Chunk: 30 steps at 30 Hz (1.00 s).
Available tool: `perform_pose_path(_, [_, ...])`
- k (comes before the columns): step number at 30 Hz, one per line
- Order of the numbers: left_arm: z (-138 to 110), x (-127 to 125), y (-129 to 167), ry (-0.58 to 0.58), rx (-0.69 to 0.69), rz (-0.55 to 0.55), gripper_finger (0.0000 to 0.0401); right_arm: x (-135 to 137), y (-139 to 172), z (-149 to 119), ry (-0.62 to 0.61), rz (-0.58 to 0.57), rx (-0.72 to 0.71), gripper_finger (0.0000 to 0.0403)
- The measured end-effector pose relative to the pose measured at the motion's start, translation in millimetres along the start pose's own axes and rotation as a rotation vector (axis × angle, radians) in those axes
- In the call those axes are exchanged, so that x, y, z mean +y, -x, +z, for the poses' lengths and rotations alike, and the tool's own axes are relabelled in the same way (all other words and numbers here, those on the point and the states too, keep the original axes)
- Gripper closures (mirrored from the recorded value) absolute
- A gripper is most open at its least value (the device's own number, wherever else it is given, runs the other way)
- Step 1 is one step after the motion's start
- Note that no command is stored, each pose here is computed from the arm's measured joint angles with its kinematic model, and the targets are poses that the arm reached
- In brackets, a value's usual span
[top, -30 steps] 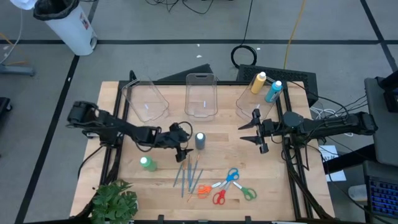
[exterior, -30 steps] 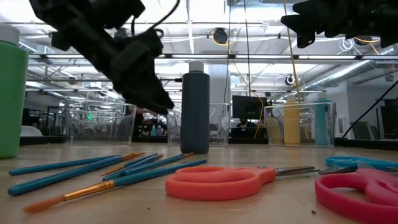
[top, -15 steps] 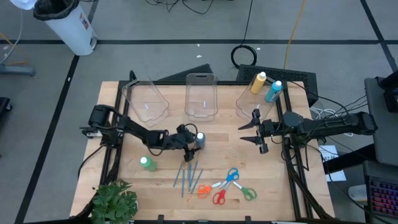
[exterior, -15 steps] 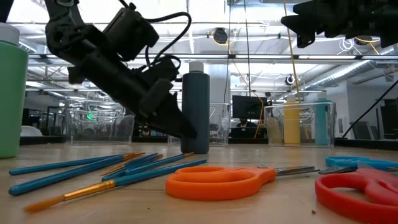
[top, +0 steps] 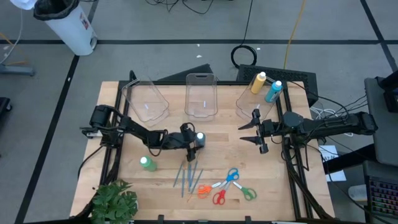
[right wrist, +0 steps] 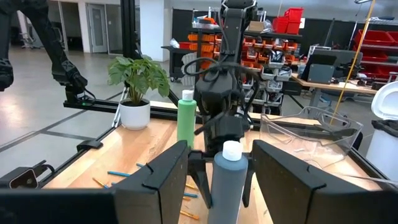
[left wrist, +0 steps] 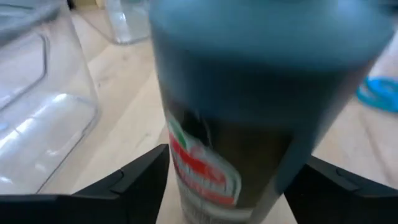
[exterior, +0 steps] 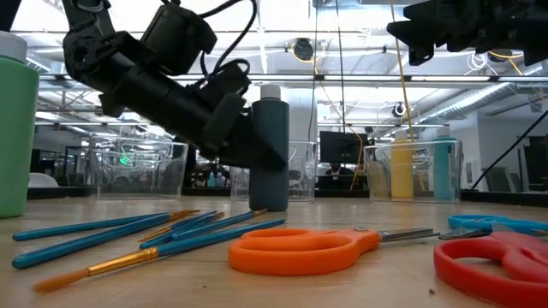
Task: Pick & Place Paint Supplies
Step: Put the blue paint bottle into the right transparent bin
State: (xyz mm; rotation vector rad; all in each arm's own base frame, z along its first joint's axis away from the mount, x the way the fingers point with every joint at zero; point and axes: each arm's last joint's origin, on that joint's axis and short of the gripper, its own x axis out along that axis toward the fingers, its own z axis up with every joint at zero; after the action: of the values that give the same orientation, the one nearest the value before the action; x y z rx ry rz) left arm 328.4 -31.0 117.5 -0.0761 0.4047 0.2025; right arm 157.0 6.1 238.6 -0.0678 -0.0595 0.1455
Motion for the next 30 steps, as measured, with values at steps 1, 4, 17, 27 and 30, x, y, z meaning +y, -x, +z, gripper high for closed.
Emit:
perform_pose_path(1, [0.7, -0.1, 0.0, 0.010, -0.005, -0.001, 0.0123, 0.0, 0.0, -0.1, 0.000, 0.000, 0.001, 0.0232])
perform_pose_path(4, [-1.7, 0.1, 0.0, 0.014, 0.019, 0.002, 0.0131, 0.0, 0.0, 0.0, -0.019, 0.000, 0.000, 0.0232])
perform_pose_path(17, [-1.8, 0.2, 0.0, -0.057, 0.021, 0.001, 0.0132, 0.0, 0.0, 0.7, -0.025, 0.000, -0.007, 0.0232])
perform_pose_path(27, [-1.6, 2.9, -0.7, -0.008, 0.021, 0.018, 0.0150, -0.1, 0.0, 0.8, -0.027, -0.001, -0.008, 0.0232])
perform_pose_path(30, [1.1, 2.6, -2.2, 0.009, 0.015, 0.038, 0.0194, 0.0, 0.0, 0.6, -0.027, 0.000, -0.007, 0.0232])
